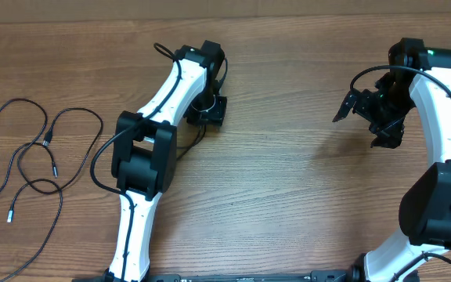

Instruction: Untangle cables

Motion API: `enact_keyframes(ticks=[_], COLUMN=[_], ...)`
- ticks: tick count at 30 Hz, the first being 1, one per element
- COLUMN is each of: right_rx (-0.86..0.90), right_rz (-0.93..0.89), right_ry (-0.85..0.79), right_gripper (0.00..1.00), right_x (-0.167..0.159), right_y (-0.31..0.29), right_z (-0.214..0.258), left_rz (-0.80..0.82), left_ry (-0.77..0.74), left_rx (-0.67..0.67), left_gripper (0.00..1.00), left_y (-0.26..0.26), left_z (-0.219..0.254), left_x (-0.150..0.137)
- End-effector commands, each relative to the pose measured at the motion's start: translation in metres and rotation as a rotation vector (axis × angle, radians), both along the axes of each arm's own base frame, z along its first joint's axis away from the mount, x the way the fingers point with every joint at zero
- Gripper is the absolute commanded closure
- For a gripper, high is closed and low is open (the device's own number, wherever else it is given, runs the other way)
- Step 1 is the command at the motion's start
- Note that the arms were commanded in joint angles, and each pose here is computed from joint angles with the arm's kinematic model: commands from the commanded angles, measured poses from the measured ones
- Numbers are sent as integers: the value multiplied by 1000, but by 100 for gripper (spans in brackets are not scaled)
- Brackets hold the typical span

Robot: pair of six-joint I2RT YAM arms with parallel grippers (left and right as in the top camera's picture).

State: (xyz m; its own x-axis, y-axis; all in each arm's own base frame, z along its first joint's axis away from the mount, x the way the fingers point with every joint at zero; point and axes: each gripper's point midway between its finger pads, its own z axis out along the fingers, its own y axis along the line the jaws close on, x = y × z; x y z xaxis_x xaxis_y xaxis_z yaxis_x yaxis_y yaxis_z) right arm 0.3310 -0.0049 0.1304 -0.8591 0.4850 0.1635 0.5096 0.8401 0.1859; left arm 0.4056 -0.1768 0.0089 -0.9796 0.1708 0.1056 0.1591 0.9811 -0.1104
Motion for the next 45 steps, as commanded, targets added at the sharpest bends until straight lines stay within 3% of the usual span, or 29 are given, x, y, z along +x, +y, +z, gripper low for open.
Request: enact_keyframes(ticks=[1, 4, 5, 6, 7, 14, 24, 34, 45], right_rx=[-9, -9, -9, -9, -9, -9, -9, -9, -8], right_rz=[9, 9, 9, 9, 9, 11, 28, 28, 28], right_ry=[-21, -20, -20, -20, -20, -20, -26, -25, -25], right_gripper=[0, 0, 0, 0, 0, 0, 0, 0, 0], right_x=[-1, -1, -1, -1, -1, -1, -1, -1, -1], right_y=[0, 0, 0, 0, 0, 0, 0, 0, 0], right_z=[7, 7, 7, 7, 7, 7, 7, 7, 7], left_rz=[-2, -5, -5, -5, -5, -4, 47, 336, 650], left_ry=[37, 50, 58, 65, 72, -1, -254, -572, -646], left_rx=[26, 31, 34, 37, 40, 57, 100, 81, 180], left_gripper=[52, 58, 66, 84, 96, 96, 96, 93, 92], left_y=[-2, -1, 0, 1, 1, 4, 40, 161, 283], left_z=[-18, -28, -30, -29, -26, 8, 134, 277, 311], left_x=[-13, -19, -21, -23, -24, -6, 15, -5, -40])
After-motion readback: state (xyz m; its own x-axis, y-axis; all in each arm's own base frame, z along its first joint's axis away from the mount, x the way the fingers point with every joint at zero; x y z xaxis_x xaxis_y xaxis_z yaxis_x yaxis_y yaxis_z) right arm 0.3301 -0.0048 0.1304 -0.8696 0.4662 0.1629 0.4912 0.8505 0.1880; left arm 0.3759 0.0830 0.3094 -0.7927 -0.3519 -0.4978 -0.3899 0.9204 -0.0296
